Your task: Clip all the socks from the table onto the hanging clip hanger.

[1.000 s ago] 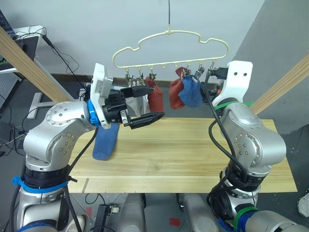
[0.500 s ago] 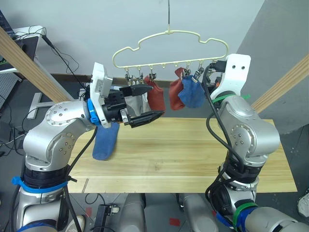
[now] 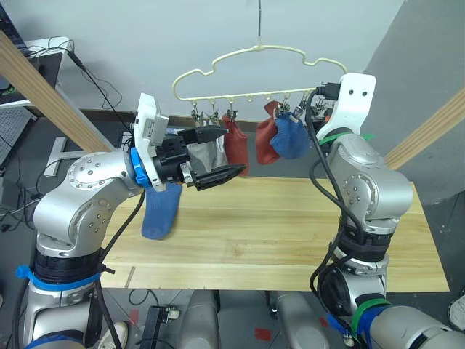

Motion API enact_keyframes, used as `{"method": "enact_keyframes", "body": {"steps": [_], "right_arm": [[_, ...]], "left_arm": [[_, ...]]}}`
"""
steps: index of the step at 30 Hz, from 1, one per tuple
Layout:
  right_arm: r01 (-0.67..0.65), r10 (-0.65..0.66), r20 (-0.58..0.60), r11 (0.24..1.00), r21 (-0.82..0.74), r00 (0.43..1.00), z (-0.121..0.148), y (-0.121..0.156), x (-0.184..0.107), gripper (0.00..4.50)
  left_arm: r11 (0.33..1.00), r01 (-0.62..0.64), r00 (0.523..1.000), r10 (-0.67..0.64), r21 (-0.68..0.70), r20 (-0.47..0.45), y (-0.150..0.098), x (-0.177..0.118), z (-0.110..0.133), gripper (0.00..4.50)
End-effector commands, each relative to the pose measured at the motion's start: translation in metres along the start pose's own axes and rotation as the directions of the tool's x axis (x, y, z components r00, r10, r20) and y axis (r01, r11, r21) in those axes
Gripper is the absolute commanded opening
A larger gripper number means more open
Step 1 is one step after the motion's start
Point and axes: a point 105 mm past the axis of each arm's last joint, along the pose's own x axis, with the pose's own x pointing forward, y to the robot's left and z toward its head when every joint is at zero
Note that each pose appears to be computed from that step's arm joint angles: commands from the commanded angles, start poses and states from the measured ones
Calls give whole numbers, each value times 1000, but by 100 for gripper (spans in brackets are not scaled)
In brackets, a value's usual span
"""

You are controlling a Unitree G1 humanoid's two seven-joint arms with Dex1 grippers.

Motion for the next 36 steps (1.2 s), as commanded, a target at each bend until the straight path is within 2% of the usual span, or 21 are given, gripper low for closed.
{"method": "enact_keyframes", "body": {"steps": [1, 16, 36], "right_arm": [[-6, 5, 75, 1000, 12, 997, 18, 0, -1, 226], [13, -14, 102, 1000, 11, 995, 23, -4, 11, 226], [0, -3, 105, 1000, 27, 994, 24, 4, 20, 226]], "left_arm": [[999, -3, 1000, 3, 45, 12, -3, -3, 9, 450], [998, -28, 1000, 27, 51, 5, -2, -4, 9, 450], [997, -58, 998, 59, 57, -5, -1, -5, 10, 450]]}}
